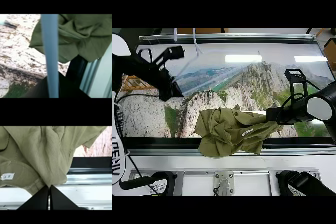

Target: Fold the clothes and pants, and hang the long-sleeved shirts on hangers.

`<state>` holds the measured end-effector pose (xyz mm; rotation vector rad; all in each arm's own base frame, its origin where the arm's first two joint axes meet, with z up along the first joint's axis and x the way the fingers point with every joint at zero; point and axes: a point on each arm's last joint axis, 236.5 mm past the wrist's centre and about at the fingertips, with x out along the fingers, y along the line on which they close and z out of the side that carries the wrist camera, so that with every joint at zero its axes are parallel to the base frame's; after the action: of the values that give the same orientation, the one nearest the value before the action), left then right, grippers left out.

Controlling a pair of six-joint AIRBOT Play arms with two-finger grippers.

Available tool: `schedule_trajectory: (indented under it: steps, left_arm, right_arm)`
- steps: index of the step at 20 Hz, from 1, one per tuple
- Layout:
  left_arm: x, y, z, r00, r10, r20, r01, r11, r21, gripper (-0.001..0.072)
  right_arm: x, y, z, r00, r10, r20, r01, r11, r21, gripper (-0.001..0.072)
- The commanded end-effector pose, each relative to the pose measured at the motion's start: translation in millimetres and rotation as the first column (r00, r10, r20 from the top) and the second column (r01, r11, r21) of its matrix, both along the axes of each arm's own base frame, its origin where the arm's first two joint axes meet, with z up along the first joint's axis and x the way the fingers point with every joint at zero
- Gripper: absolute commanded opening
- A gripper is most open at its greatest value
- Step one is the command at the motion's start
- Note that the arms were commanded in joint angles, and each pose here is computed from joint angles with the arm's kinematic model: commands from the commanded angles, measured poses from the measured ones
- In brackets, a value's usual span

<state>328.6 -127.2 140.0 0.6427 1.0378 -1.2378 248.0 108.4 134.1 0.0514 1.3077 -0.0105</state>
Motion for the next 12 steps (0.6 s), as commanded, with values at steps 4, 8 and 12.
schedule_trajectory:
  steps: [4,8,12]
  left_arm:
    - [-65.7,26.4,-31.8,0.988,-0.151,-0.007,0.151,0.988,-0.028,0.0009]
    - [-93.8,35.7,-57.8,0.988,-0.140,-0.058,0.138,0.989,-0.046,0.0008]
    - [-113.9,29.6,-87.6,0.983,-0.165,-0.080,0.160,0.985,-0.068,0.0009]
  right_arm:
    - [0.2,0.1,0.0,1.000,0.000,0.000,0.000,1.000,0.000,0.0014]
    - [0.1,0.1,0.0,1.000,0.000,-0.001,0.000,1.000,0.000,0.0014]
    - [0.3,0.2,0.1,1.000,0.000,0.000,0.000,1.000,0.001,0.0014]
